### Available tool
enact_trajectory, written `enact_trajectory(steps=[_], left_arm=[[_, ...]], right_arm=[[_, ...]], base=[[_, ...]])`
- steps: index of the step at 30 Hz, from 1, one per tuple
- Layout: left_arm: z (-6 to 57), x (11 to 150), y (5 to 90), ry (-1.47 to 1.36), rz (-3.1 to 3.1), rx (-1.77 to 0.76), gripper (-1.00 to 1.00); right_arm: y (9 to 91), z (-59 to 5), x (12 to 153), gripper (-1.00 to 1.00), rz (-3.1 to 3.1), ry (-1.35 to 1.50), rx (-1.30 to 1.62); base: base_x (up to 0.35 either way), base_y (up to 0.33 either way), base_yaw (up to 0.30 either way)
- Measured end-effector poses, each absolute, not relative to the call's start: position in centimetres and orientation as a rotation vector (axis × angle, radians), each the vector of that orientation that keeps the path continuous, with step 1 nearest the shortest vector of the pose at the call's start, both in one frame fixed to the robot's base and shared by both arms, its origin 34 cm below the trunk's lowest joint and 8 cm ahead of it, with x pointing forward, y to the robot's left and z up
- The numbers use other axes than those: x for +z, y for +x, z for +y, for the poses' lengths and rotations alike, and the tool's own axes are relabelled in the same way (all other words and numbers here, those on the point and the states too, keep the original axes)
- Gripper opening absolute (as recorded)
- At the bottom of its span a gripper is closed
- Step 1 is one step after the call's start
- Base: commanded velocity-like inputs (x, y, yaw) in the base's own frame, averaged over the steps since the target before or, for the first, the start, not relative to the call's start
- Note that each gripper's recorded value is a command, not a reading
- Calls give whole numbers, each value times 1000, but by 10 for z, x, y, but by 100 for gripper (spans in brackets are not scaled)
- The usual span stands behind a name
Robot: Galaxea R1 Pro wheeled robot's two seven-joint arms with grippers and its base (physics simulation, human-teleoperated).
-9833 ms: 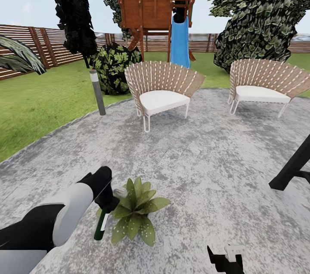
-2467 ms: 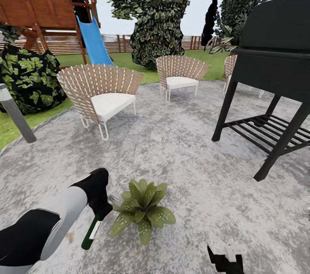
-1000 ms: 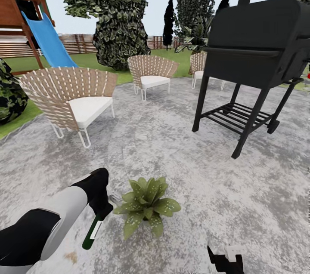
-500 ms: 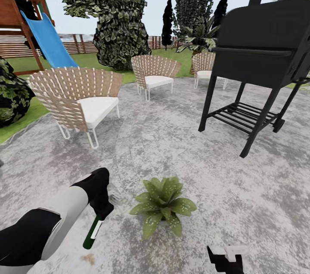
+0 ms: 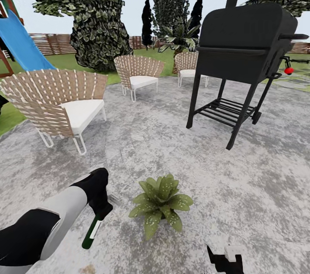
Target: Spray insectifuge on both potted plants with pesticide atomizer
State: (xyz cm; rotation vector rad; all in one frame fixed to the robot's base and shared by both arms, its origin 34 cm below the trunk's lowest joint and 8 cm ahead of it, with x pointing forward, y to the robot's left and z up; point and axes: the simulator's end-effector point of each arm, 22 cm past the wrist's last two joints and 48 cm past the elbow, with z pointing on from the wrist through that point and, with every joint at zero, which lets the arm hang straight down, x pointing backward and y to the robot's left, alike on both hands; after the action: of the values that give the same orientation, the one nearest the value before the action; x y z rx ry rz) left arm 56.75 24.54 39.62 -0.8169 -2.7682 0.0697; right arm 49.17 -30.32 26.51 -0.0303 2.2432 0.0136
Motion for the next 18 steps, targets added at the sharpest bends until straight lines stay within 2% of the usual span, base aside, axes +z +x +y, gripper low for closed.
enact_trajectory(steps=[12, 16, 18], left_arm=[[246, 397, 568, -814, -2770, 69, -100], [246, 397, 568, -814, -2769, 69, -100], [246, 397, 568, -814, -2769, 69, -100]], right_arm=[[492, -303, 265, 100, 2243, -31, 14], [492, -303, 265, 100, 2244, -31, 14], [492, -303, 265, 100, 2244, -31, 14]], base=[[0, 4, -299], [0, 198, -297], [0, 287, -128]])
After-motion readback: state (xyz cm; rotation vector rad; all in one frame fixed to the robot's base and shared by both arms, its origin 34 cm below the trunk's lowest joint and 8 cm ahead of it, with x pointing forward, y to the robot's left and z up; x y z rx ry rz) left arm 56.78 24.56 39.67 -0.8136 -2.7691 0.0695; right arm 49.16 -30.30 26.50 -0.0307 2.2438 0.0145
